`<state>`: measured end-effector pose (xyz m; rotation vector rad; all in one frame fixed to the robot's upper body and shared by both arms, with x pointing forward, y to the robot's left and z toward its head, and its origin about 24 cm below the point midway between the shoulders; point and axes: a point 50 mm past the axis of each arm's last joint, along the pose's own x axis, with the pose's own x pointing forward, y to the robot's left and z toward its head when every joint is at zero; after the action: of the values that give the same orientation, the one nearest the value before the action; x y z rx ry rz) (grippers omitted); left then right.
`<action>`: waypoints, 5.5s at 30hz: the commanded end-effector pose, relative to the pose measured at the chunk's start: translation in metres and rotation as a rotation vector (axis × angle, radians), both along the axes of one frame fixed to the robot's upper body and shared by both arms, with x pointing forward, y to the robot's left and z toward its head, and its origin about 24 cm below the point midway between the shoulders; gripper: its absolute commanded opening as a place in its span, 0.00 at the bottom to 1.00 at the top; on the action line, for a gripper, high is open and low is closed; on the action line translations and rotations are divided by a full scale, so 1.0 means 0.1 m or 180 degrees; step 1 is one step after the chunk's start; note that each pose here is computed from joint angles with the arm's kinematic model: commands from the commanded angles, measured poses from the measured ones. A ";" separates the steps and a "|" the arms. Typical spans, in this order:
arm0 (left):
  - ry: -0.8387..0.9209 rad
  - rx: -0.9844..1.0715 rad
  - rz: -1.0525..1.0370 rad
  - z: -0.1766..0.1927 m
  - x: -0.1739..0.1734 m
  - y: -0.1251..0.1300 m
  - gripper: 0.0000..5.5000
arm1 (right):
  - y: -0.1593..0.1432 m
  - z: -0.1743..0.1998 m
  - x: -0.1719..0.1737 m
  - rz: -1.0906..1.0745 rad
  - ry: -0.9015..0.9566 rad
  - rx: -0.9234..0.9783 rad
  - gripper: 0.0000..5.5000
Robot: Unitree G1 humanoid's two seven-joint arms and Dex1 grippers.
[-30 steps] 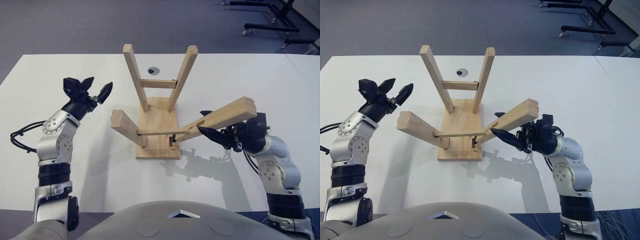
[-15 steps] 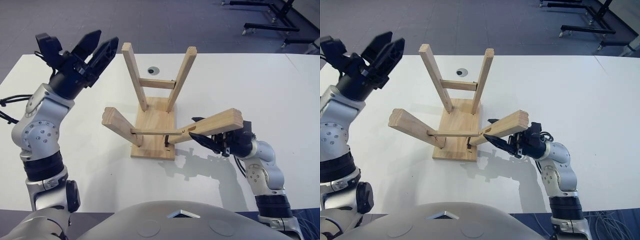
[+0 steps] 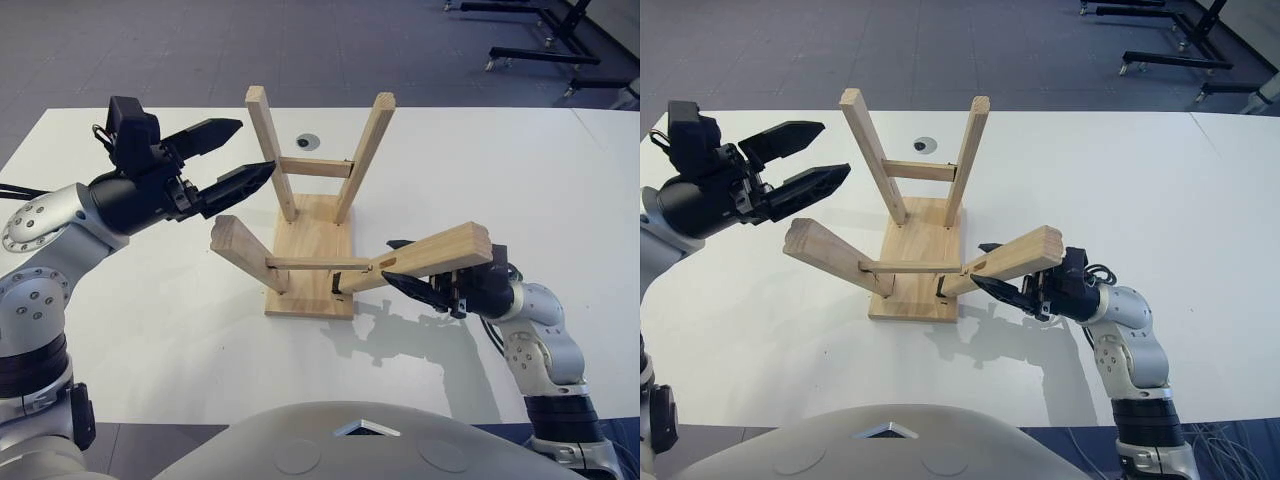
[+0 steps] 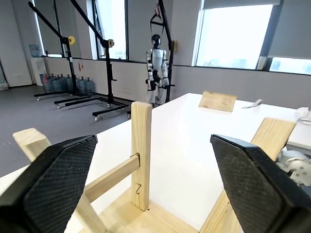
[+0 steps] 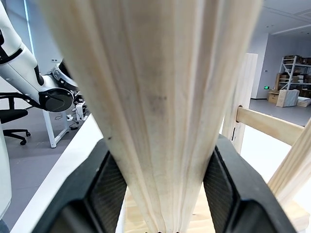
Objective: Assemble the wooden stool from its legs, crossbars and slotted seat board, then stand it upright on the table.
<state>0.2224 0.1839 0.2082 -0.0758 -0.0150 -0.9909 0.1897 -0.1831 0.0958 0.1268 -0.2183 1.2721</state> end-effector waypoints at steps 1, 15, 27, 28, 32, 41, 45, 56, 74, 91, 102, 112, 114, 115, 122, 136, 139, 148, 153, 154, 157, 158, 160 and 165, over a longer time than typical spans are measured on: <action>0.0010 0.0112 -0.0017 -0.04 0.00 -0.02 0.78 | 0.06 0.25 0.09 0.0229 -0.0266 -0.0048 0.38; 0.0033 0.0096 0.0029 -0.08 0.02 -0.01 0.78 | 0.20 0.07 0.09 0.0338 -0.0041 0.0060 0.37; 0.0110 0.0049 0.0083 -0.12 0.04 0.01 0.78 | 0.21 -0.03 0.02 0.0271 -0.0067 -0.0029 0.37; 0.0112 0.0048 0.0080 -0.12 0.03 0.02 0.78 | 0.21 -0.02 0.04 0.0265 -0.0100 -0.0061 0.37; 0.0119 0.0052 0.0061 -0.13 0.03 0.01 0.78 | 0.18 0.05 0.07 0.0230 -0.0230 -0.0160 0.37; 0.0106 0.0077 0.0058 -0.15 0.01 -0.01 0.78 | 0.15 0.01 0.05 0.0337 -0.0044 -0.0302 0.37; 0.0106 0.0068 0.0058 -0.17 0.00 -0.02 0.78 | 0.19 -0.06 0.05 0.0377 0.0077 -0.0394 0.37; 0.0128 0.0063 0.0068 -0.20 -0.02 -0.04 0.78 | 0.24 -0.07 0.09 0.0451 -0.0037 -0.0517 0.37; 0.0171 0.0059 0.0117 -0.30 -0.02 -0.06 0.78 | 0.46 -0.23 0.20 0.0624 0.0329 -0.0583 0.37; 0.0533 -0.0115 0.0874 -0.72 0.11 0.46 0.78 | 0.53 -0.26 0.28 0.0849 0.0274 -0.0792 0.37; 0.0863 0.0201 0.1223 -1.07 0.10 0.67 0.78 | 0.54 -0.24 0.31 0.0818 0.0229 -0.0815 0.37; 0.1177 0.0747 0.1268 -1.70 0.04 0.59 0.78 | 0.57 -0.20 0.32 0.0901 0.0203 -0.0819 0.37; 0.1146 0.0743 0.1219 -1.72 0.07 0.52 0.78 | 0.59 -0.20 0.32 0.0918 0.0197 -0.0819 0.37; 0.1137 0.0737 0.1193 -1.73 0.08 0.49 0.78 | 0.59 -0.20 0.32 0.0924 0.0193 -0.0819 0.37; 0.1157 0.0745 0.1058 -1.81 0.10 0.35 0.78 | 0.65 -0.21 0.31 0.0985 0.0179 -0.0812 0.37; 0.1173 0.0746 0.1088 -1.89 0.10 0.33 0.78 | 0.80 -0.22 0.34 0.1182 0.0159 -0.0805 0.37; 0.1165 0.0743 0.1081 -1.89 0.10 0.32 0.78 | 0.85 -0.26 0.35 0.1230 0.0184 -0.0809 0.37; 0.1142 0.0760 0.1132 -1.89 0.10 0.35 0.78 | 0.93 -0.38 0.38 0.1255 0.0387 -0.0710 0.37; 0.1129 0.0771 0.1154 -1.89 0.11 0.37 0.78 | 0.96 -0.38 0.38 0.1317 0.0281 -0.0766 0.37; 0.1125 0.0773 0.1158 -1.89 0.12 0.37 0.78 | 0.97 -0.37 0.37 0.1340 0.0251 -0.0780 0.37; 0.1122 0.0779 0.1166 -1.89 0.12 0.38 0.78 | 0.99 -0.35 0.38 0.1366 0.0176 -0.0815 0.37; 0.1123 0.0778 0.1168 -1.90 0.12 0.38 0.78 | 0.99 -0.35 0.39 0.1364 0.0167 -0.0818 0.37; 0.1122 0.0777 0.1168 -1.90 0.12 0.38 0.78 | 1.01 -0.35 0.40 0.1360 0.0167 -0.0816 0.37; 0.1117 0.0766 0.1162 -1.91 0.12 0.38 0.78 | 1.06 -0.36 0.46 0.1342 0.0282 -0.0770 0.37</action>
<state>0.2332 0.2280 0.0210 -0.0256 0.3850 -0.5725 0.2420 -0.0816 0.0867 0.0380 -0.1494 1.6683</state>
